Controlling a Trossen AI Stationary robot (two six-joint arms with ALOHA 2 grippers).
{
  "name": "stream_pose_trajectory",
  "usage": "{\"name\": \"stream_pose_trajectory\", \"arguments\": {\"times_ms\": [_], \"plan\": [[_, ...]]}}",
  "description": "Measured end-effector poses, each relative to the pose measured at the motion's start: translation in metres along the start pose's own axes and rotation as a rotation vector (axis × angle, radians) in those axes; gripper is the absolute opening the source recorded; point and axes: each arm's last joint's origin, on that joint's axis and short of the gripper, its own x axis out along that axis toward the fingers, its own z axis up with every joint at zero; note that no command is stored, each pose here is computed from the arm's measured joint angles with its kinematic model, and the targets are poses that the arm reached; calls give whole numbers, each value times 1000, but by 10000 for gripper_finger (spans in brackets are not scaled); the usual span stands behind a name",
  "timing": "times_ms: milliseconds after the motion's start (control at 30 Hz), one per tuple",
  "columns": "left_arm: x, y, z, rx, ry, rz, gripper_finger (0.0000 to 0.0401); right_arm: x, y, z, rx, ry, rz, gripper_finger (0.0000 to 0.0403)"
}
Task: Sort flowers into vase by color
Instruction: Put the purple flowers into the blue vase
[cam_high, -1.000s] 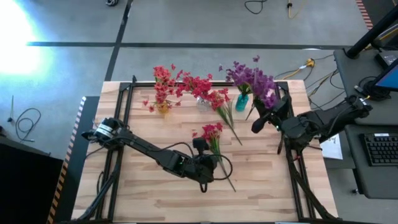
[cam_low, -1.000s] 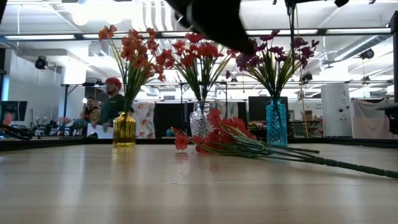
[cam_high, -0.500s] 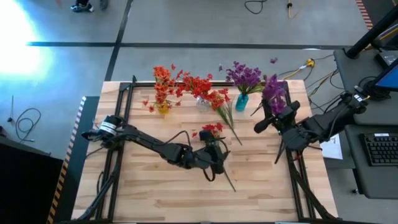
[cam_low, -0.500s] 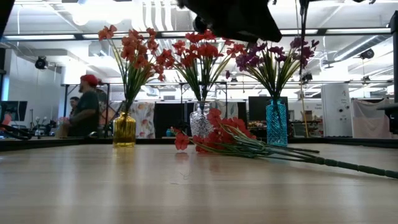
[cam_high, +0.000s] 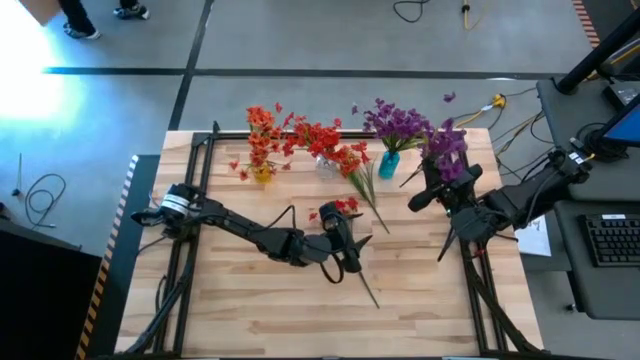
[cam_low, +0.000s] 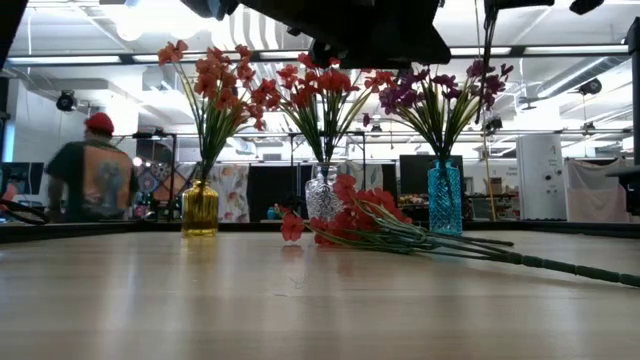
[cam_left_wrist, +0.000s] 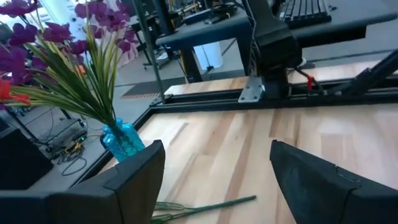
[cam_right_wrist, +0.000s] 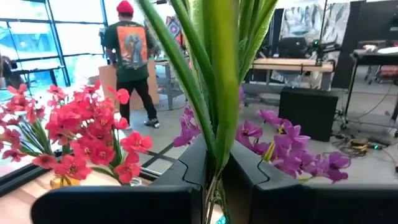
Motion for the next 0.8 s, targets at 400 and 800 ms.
{"name": "stream_pose_trajectory", "arguments": {"times_ms": [400,800], "plan": [[55,-14,-23,-33,-224,194,276,27,-3,34,-67,45,-25,28],[101,-23,-60,-88,-239,312,276,55,4,67,-95,42,213,28]]}}
